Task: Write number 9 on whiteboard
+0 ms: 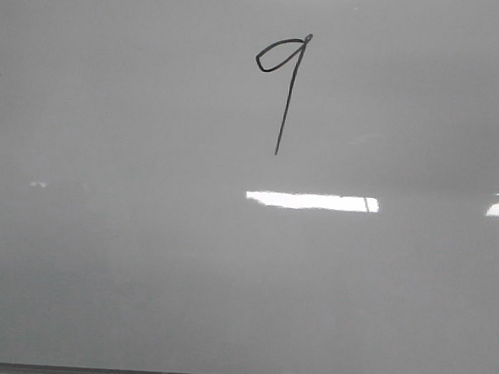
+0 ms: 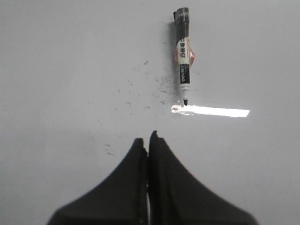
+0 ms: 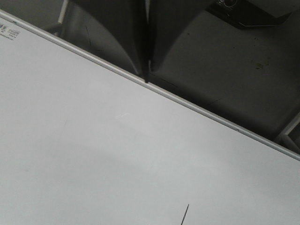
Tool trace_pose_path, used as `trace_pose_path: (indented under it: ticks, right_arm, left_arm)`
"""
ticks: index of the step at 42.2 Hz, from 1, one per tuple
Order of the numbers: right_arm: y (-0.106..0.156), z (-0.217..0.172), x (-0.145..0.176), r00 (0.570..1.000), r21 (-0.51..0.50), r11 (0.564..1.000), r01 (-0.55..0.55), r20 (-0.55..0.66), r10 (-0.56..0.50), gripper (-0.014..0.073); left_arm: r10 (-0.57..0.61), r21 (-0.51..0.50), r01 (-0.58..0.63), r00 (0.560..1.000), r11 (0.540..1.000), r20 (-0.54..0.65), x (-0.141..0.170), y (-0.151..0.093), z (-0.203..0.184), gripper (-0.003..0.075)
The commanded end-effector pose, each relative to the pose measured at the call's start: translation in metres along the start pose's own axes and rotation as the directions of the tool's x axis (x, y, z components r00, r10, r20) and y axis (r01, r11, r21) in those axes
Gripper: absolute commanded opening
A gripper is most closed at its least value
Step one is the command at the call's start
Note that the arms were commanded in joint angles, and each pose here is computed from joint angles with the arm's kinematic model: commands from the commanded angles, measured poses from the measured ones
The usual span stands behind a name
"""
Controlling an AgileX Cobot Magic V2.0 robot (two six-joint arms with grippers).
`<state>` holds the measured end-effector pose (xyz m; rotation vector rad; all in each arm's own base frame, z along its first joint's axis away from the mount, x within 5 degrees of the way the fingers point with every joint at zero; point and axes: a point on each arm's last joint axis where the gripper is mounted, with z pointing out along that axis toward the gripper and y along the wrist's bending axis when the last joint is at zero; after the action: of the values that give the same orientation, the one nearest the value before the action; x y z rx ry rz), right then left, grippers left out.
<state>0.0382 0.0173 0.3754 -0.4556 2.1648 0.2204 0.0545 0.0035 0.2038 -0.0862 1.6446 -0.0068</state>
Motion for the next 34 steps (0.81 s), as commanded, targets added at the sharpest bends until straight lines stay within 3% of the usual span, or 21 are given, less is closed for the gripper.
trace_pose_path:
  ticks: [1,22,27,34]
  right_arm:
    - [-0.0012,-0.0034,-0.0096,0.997,0.015,1.000,0.007,0.071,-0.008,-0.0069]
    - [-0.0012,-0.0034,-0.0097,0.997,0.015,1.000,0.007,0.072,-0.008,-0.0069]
    - [-0.0012,-0.0034,-0.0097,0.997,0.015,1.000,0.007,0.072,-0.008,-0.0069]
    - [-0.0012,-0.0034,-0.0097,0.997,0.015,1.000,0.007,0.072,-0.008,-0.0069]
  left_arm:
    - [-0.004,0.029,0.000,0.988,1.000,0.152,-0.0106,-0.0024,-0.0019,-0.0019]
    - [0.028,0.036,-0.034,0.986,0.999,0.165,-0.0063,-0.0030,-0.0005,-0.0019]
    - [0.095,0.027,-0.103,0.973,0.994,0.208,-0.0100,-0.0034,-0.0012,-0.0019]
    - [0.097,0.022,-0.106,0.965,0.994,0.242,-0.0131,-0.0034,-0.0020,-0.0019]
